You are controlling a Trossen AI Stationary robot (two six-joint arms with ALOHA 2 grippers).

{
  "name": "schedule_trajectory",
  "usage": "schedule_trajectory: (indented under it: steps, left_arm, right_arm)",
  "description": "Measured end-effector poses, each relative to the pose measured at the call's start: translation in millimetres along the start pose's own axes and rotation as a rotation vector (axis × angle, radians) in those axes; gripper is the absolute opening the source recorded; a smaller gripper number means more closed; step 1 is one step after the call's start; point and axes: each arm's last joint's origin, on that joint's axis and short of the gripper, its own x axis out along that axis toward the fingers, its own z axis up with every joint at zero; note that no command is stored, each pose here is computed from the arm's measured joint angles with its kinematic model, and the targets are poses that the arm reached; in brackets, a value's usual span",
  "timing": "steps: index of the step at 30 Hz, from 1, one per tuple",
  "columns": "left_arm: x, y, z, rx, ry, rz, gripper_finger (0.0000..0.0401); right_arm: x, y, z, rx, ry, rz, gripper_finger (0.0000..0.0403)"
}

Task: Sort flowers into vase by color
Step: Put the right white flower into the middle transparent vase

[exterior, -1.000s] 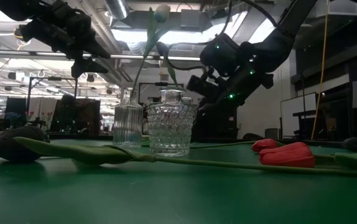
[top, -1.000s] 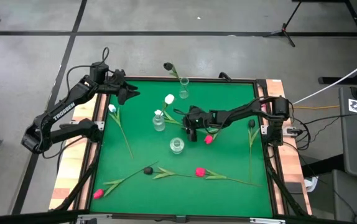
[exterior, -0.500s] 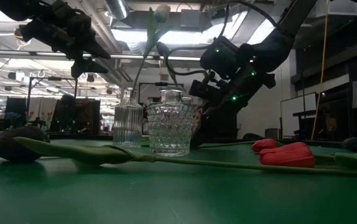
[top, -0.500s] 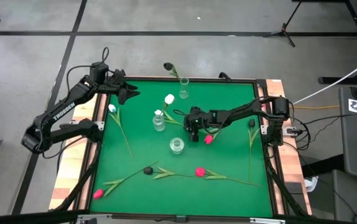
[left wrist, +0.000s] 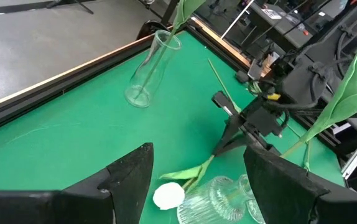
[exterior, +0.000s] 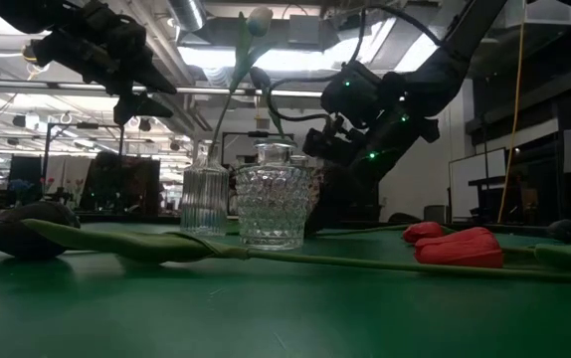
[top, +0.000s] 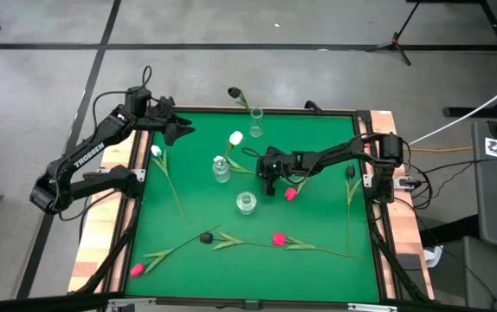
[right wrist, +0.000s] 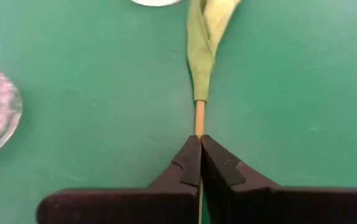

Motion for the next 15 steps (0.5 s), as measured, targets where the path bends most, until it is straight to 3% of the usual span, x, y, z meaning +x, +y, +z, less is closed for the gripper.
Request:
schedule_trajectory:
  steps: [8,15]
  left_arm:
    - [0,0,0,-0.004,0.000,0.000,0.0249]
    - [0,0,0,-0.003,0.000,0.000,0.0249]
  right_arm:
    - [-15,-25,12,0.071,-0.067,-0.056,0.0001]
    - [-39,-32,37,0.073,-0.250,-0.068,0.0001]
